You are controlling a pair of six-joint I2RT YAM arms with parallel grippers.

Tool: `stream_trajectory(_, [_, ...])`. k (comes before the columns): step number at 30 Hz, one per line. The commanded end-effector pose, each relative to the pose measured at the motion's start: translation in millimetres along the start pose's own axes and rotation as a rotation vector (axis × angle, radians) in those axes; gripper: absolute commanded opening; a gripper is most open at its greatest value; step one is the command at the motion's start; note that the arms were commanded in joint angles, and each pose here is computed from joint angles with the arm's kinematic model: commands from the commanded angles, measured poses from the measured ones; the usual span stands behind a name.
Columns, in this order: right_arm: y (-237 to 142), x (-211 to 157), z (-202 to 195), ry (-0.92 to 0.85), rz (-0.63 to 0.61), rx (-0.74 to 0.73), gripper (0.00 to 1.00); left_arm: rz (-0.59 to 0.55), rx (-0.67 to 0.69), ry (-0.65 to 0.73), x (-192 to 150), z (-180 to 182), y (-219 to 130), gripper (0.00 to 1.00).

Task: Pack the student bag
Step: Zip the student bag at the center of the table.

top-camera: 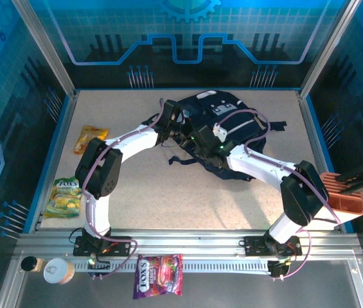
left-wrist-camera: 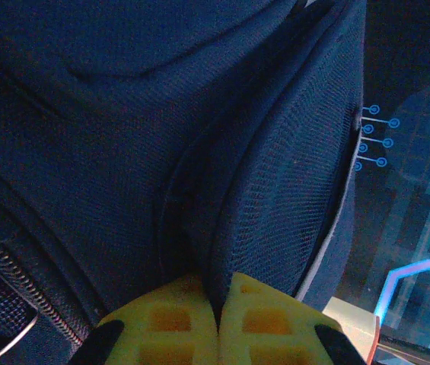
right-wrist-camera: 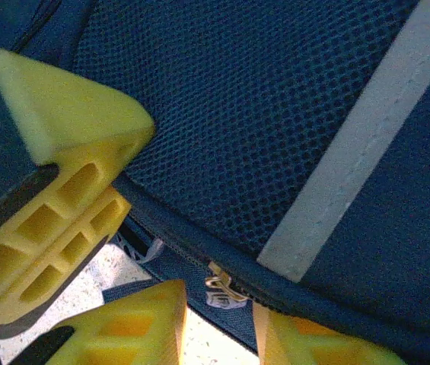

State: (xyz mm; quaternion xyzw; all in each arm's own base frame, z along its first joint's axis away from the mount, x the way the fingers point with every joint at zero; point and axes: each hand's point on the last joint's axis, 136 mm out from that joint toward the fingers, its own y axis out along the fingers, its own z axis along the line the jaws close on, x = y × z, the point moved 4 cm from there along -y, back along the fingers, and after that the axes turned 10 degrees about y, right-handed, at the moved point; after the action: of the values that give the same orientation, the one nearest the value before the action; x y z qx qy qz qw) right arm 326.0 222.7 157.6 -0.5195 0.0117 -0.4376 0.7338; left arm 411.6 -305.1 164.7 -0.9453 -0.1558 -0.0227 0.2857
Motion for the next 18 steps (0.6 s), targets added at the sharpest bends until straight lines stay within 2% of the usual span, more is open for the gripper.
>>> stream_trajectory(1, [8.8,24.4,-5.4,0.053,-0.119,-0.067,0.29,0.067,-0.112,0.049,-11.2,-26.8,-2.1,0.00])
stream_trajectory(5, [13.5,27.7,-4.3,0.047,-0.113,-0.091,0.29,0.066,-0.113,0.050,-11.0,-27.7,-2.7,0.00])
stream_trajectory(10, [9.6,27.7,-16.1,0.035,-0.114,-0.113,0.19,0.049,-0.100,0.049,-5.0,-23.3,-4.3,0.00])
stream_trajectory(18, [-18.2,26.3,-64.2,-0.002,-0.128,-0.162,0.13,0.016,-0.052,0.046,8.8,-8.5,-4.7,0.00])
